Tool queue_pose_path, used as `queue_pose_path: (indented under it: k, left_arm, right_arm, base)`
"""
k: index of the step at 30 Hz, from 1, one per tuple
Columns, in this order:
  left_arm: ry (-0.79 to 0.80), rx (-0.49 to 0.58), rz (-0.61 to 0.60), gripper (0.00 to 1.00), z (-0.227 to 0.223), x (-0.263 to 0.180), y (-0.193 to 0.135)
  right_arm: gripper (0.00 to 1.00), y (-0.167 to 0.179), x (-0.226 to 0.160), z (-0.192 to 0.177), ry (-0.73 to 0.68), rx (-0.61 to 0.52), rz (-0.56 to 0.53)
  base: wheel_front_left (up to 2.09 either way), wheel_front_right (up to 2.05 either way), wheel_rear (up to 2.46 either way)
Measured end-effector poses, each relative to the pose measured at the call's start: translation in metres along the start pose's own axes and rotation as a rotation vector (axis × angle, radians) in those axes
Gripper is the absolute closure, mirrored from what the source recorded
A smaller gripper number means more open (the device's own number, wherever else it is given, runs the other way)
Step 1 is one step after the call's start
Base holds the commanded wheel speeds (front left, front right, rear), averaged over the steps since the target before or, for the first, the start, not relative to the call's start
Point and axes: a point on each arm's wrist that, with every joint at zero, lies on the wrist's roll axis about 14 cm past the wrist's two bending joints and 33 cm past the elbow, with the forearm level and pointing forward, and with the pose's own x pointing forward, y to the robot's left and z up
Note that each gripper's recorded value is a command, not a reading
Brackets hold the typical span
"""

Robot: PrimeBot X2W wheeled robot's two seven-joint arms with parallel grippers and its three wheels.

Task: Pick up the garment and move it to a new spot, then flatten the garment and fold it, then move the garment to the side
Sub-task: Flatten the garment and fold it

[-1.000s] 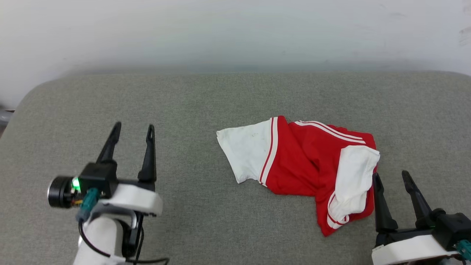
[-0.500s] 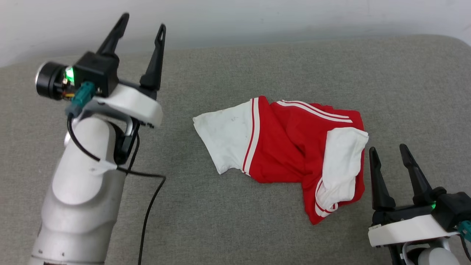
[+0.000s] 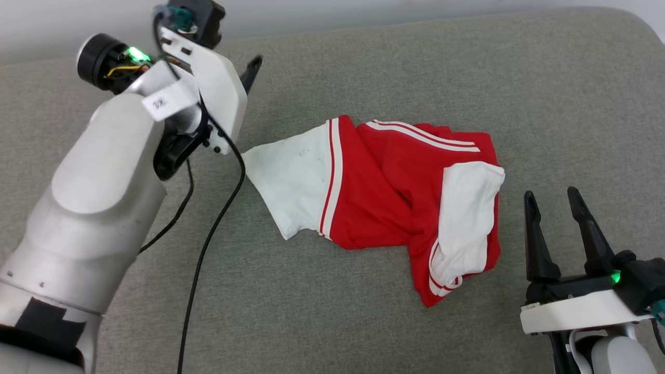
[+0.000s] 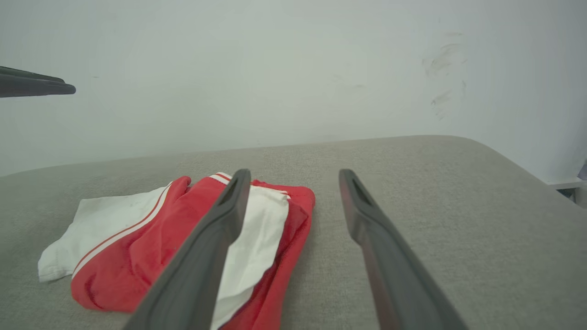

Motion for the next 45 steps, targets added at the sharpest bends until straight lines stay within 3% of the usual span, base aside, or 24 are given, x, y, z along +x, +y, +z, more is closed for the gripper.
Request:
queue_pose_path:
  k: [6,9,20,24,25,26,27,33,39,45]
  left_arm:
    - [0.312,-0.009,-0.081,0.0,-0.051,0.005,-0.012]
    - [0.464,-0.066,-0.131,0.0,-0.082,0.007,-0.021]
    - [0.776,-0.058,-0.208,0.0,-0.163,0.001,-0.043]
    - [0.792,-0.073,-0.224,0.0,-0.17,0.002,-0.047]
    - [0.783,-0.079,-0.23,0.51,-0.17,0.003,-0.049]
    - [0.773,-0.074,-0.232,0.96,-0.171,0.003,-0.05]
    - [0.762,-0.067,-0.232,1.0,-0.17,0.003,-0.05]
    - [0.604,-0.063,-0.234,1.0,-0.152,0.002,-0.053]
    - [0.313,-0.164,-0.156,1.0,-0.096,-0.018,-0.024]
    - [0.268,-0.229,-0.048,1.0,-0.102,-0.061,0.005]
  right_arm:
    - [0.0,-0.004,0.002,0.0,0.0,-0.005,-0.011]
    - [0.0,-0.007,0.005,-0.001,0.0,-0.003,-0.019]
    - [0.0,-0.02,0.004,-0.005,0.016,-0.007,-0.058]
    - [0.0,-0.022,0.002,-0.007,0.023,-0.007,-0.065]
    - [0.0,-0.023,0.002,-0.007,0.024,-0.007,-0.066]
    - [0.0,-0.023,0.002,-0.007,0.024,-0.006,-0.067]
    - [0.0,-0.023,0.002,-0.007,0.023,-0.006,-0.067]
    - [0.0,-0.018,0.002,-0.001,0.007,-0.003,-0.053]
    - [0.0,-0.009,-0.007,0.003,-0.002,0.007,-0.029]
    - [0.0,0.003,-0.008,0.009,-0.019,0.014,0.006]
  base:
    - [0.0,0.0,0.0]
    - [0.0,0.0,0.0]
    - [0.0,0.0,0.0]
    - [0.0,0.0,0.0]
    - [0.0,0.0,0.0]
    - [0.0,0.0,0.0]
    - [0.0,0.0,0.0]
    - [0.0,0.0,0.0]
    - [0.0,0.0,0.0]
    - [0.0,0.0,0.0]
